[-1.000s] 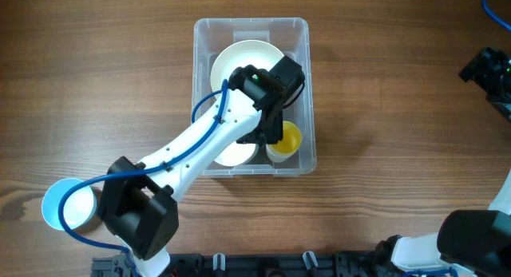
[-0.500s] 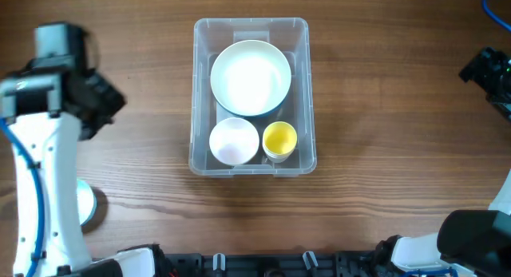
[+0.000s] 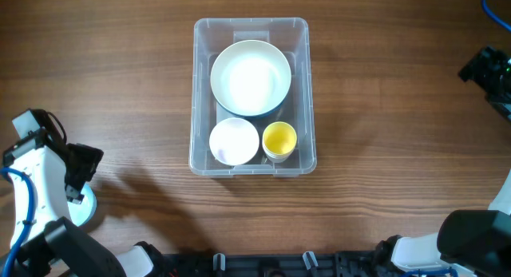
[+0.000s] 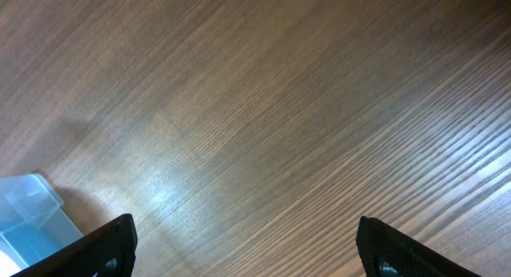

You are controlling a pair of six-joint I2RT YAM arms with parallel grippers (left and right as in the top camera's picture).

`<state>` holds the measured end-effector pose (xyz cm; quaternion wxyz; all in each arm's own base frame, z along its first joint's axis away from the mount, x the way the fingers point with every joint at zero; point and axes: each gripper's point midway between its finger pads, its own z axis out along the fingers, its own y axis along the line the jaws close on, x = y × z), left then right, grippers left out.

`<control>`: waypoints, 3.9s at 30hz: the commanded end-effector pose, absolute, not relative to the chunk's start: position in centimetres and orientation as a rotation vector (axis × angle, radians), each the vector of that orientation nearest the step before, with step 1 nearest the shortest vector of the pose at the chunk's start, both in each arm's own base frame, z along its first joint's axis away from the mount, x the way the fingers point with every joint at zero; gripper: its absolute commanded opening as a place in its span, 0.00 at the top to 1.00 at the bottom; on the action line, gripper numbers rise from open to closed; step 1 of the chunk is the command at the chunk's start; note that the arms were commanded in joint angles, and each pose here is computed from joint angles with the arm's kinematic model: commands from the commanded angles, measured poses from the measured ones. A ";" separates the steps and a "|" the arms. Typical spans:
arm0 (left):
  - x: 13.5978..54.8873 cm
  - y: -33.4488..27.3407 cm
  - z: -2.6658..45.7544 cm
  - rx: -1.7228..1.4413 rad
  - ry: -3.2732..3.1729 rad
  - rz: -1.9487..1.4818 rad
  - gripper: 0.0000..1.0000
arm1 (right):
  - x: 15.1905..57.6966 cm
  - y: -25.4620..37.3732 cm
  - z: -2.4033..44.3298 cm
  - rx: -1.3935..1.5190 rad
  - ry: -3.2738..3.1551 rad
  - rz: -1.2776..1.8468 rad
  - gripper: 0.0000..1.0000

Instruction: Pack container

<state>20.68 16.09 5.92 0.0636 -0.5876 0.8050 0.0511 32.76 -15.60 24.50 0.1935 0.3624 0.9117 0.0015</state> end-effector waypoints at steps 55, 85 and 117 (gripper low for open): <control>29.5 -21.5 11.2 -0.057 3.123 -0.165 0.53 | 33.0 -15.3 23.8 1.025 2.575 0.026 0.11; 43.8 0.3 21.7 -0.178 2.509 -0.058 0.00 | 49.7 4.8 24.3 0.244 2.371 0.139 0.01; 19.6 -3.2 23.0 -0.145 2.226 -0.331 0.00 | 24.5 6.3 22.4 0.006 2.168 0.257 0.00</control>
